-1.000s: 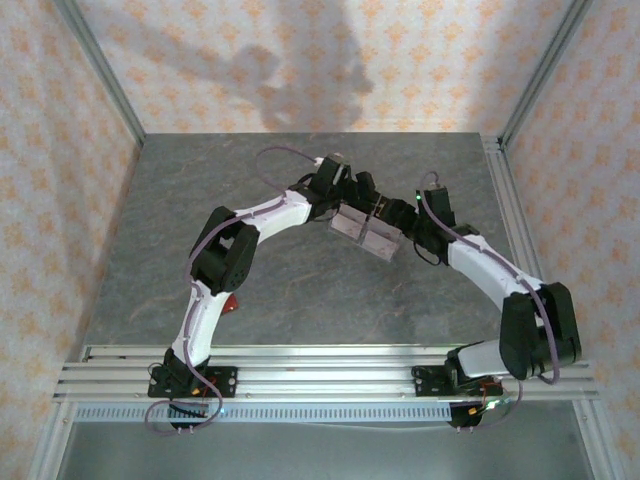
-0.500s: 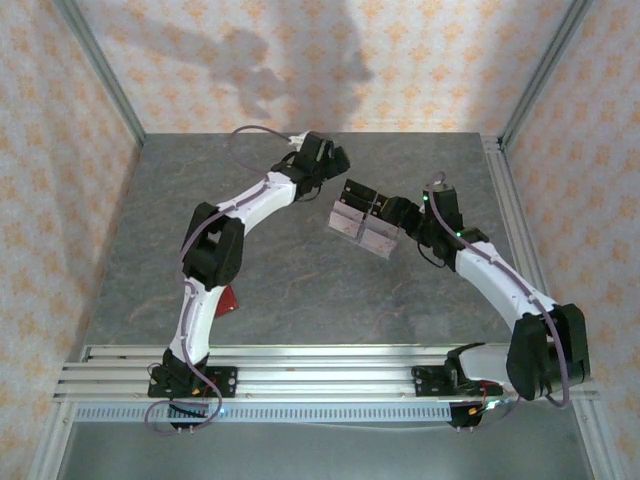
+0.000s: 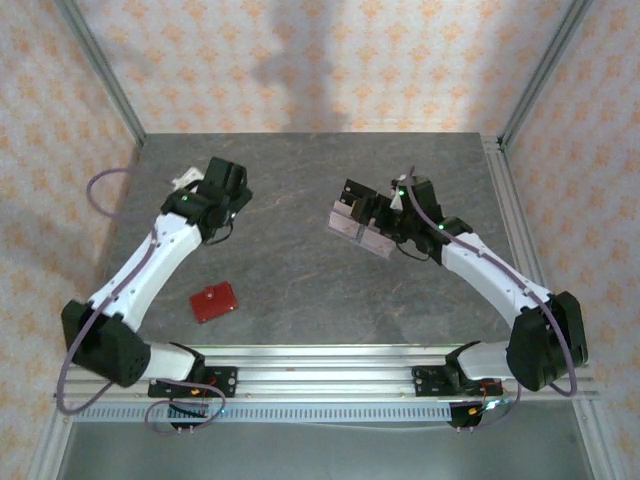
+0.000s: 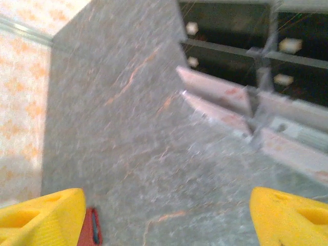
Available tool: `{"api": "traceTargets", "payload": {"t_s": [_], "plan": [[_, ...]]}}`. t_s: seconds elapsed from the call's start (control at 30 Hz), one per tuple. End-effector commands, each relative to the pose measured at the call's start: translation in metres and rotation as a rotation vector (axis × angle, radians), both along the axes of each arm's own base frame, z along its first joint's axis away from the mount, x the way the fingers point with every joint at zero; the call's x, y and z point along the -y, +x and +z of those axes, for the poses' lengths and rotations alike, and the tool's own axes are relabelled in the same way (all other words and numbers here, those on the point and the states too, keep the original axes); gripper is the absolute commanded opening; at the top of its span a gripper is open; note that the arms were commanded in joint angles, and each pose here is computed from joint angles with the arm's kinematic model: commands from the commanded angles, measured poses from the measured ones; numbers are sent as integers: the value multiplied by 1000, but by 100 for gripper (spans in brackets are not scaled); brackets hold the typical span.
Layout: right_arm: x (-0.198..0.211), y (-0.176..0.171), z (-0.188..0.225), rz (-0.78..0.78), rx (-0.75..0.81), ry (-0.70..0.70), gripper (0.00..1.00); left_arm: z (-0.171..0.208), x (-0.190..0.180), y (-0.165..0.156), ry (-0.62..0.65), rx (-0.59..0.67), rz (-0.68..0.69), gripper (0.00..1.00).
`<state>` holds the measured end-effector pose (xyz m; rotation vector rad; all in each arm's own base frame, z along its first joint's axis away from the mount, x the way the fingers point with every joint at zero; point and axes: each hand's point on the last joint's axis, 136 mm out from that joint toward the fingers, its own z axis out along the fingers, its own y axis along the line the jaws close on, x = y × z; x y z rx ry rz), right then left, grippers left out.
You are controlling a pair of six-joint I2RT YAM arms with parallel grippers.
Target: Put the credit cards into the card holder
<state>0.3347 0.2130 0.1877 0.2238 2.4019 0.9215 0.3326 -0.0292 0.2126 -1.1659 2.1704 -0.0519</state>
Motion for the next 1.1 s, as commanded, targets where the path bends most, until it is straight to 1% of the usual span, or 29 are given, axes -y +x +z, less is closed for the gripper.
{"api": "traceTargets", "payload": {"t_s": [0.0,0.1,0.17,0.2,0.27,0.3,0.43,0.47,0.5,0.63,0.77,0.9,1.07], "plan": [[-26,-1,11,47,9,45,83,-46,-40,-69,63,-237,248,100],[-40,-6,11,82,2,42,82,-71,-45,-95,9,-347,328,100],[-44,-7,11,92,4,42,82,-87,-47,-107,-26,-382,382,100],[-46,-7,11,98,2,43,82,-96,-47,-110,-53,-388,399,98],[-47,-7,10,106,2,41,82,-109,-45,-112,-98,-382,432,91],[-47,-7,9,108,1,38,82,-114,-44,-114,-113,-378,446,85],[-47,-6,7,108,1,28,82,-119,-47,-121,-128,-356,497,68],[-47,-6,5,108,-1,27,82,-120,-49,-124,-127,-352,510,64],[-48,-6,5,109,-3,30,82,-123,-49,-126,-131,-349,517,63],[-50,-5,4,107,-7,37,82,-144,-45,-129,-190,-349,533,63],[-50,-3,5,109,-4,35,82,-164,-39,-119,-244,-364,487,68],[-50,-2,6,107,-4,32,82,-174,-35,-111,-258,-387,439,73],[-49,-2,3,100,-9,22,82,-186,-34,-111,-275,-404,435,75]]}}
